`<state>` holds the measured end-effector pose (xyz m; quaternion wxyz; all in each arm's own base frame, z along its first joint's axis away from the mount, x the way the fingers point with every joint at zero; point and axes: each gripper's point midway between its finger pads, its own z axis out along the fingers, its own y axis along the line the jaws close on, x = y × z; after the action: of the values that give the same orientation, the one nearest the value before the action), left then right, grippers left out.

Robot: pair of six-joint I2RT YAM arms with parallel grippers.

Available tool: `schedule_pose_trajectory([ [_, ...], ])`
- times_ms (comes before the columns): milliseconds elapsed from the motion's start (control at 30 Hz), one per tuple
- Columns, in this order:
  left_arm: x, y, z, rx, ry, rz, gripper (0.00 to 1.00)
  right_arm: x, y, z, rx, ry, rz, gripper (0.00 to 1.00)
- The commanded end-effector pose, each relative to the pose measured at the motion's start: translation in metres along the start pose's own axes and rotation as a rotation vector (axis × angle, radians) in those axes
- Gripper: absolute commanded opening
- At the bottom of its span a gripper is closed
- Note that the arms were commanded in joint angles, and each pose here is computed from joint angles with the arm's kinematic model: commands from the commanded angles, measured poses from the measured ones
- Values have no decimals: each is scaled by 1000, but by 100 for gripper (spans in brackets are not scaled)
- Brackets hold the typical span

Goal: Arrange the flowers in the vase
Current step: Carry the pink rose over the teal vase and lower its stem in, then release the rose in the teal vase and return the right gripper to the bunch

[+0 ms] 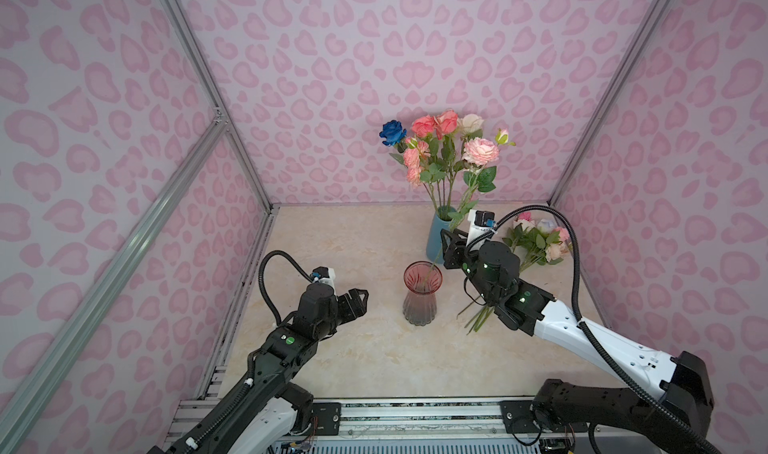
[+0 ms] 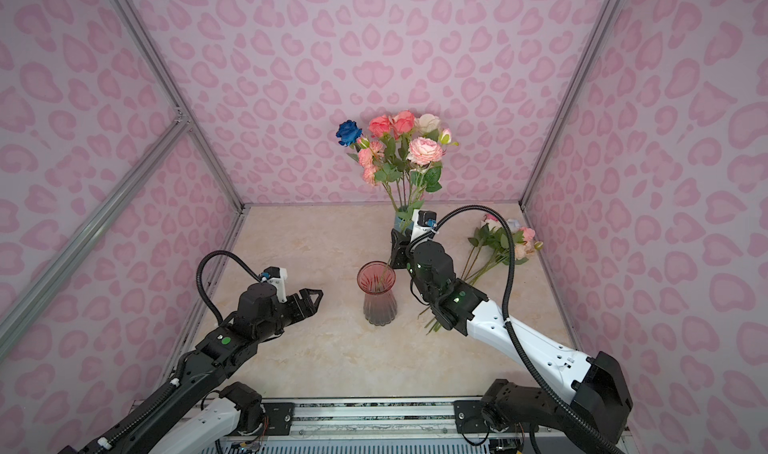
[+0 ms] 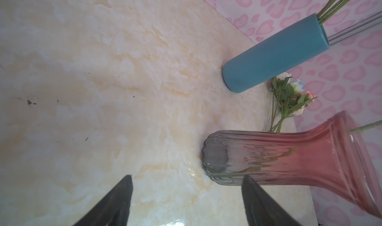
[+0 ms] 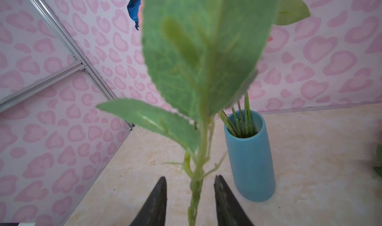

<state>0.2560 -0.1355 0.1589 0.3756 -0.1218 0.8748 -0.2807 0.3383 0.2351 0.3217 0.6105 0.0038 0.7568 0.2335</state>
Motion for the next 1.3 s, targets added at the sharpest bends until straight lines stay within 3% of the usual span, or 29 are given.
schedule_pose_trajectory([
  [0,-6,-7,1,32,-26,4,84,2,2,-3,-17,16,-2,43],
  [333,-7,-10,2,44,-23,12,84,-2,2,-18,-13,45,-27,56],
  [667,-15,-17,4,47,-31,33,84,-9,-8,-35,33,58,-93,59],
  [833,-20,-21,-1,55,-48,39,84,-12,-38,-61,129,30,-115,59],
  [967,-25,-24,-3,60,-65,44,84,-3,-81,-77,267,29,-112,56],
  [1100,-25,-29,-1,81,-58,34,83,23,-137,-78,394,80,-10,52],
  [1267,-15,-35,6,120,-6,10,83,53,-202,-55,497,203,199,21],
])
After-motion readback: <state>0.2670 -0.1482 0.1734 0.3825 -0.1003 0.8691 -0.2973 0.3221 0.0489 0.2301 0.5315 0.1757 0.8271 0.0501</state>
